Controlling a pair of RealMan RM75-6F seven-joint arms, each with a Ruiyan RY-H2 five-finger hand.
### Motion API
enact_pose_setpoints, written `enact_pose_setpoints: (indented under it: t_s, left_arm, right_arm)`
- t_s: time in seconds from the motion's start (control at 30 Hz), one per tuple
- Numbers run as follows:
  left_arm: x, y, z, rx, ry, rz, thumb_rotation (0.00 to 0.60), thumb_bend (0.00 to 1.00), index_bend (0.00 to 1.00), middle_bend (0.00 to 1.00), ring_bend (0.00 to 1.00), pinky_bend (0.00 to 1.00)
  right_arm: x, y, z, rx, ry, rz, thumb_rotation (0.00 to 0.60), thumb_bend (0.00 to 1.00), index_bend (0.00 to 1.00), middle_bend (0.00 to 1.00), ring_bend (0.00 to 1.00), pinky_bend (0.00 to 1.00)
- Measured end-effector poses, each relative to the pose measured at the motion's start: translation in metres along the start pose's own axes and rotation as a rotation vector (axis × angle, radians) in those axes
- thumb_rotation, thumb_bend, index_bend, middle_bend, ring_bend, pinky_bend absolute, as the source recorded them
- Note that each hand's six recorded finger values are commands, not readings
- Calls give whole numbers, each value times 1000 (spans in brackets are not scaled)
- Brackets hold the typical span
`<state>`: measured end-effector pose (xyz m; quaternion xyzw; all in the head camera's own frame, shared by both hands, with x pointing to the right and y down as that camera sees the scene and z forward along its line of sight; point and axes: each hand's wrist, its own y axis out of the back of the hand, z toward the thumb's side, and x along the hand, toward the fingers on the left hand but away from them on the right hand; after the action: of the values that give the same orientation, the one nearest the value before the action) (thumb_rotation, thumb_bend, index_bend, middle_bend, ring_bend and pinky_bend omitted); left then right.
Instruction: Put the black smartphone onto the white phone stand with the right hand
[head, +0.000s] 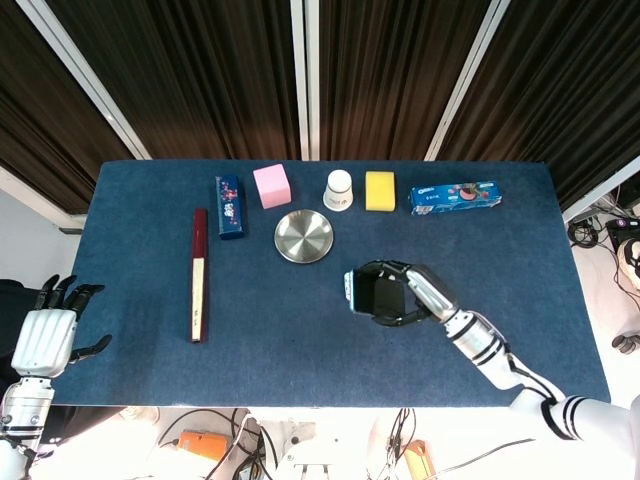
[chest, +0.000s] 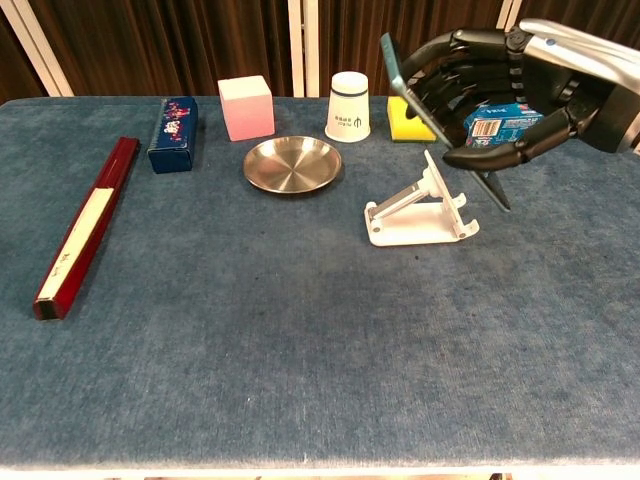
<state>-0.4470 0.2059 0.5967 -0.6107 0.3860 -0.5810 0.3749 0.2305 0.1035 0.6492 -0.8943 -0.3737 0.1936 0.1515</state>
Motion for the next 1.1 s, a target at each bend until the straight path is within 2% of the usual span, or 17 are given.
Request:
enact_pose_setpoints:
  t_s: [0.13,0.3,0.73,1.1]
  left_arm:
    - [-1,1,1,4,2,-3,600,101,216,242,103,0]
    - [-4,4,0,6,15,-4,600,101,216,242,103,0]
    - [-7,9,0,14,33,-10,600,101,216,242,102,0]
    - [-5,11,5,23,28,-14,600,101,216,242,102,0]
  right_arm:
    - [-6,20,-22,-21,-18,-25,600,424,711,499,391,431]
    - [-16,28,-44,-23,-29,-38,600,424,710,499,389,431]
    - [-39,5,-68,-127,-6,-37,600,424,702,499,380,428]
    - [-41,1,-78,-151,-10,-27,600,424,677,499,348,399]
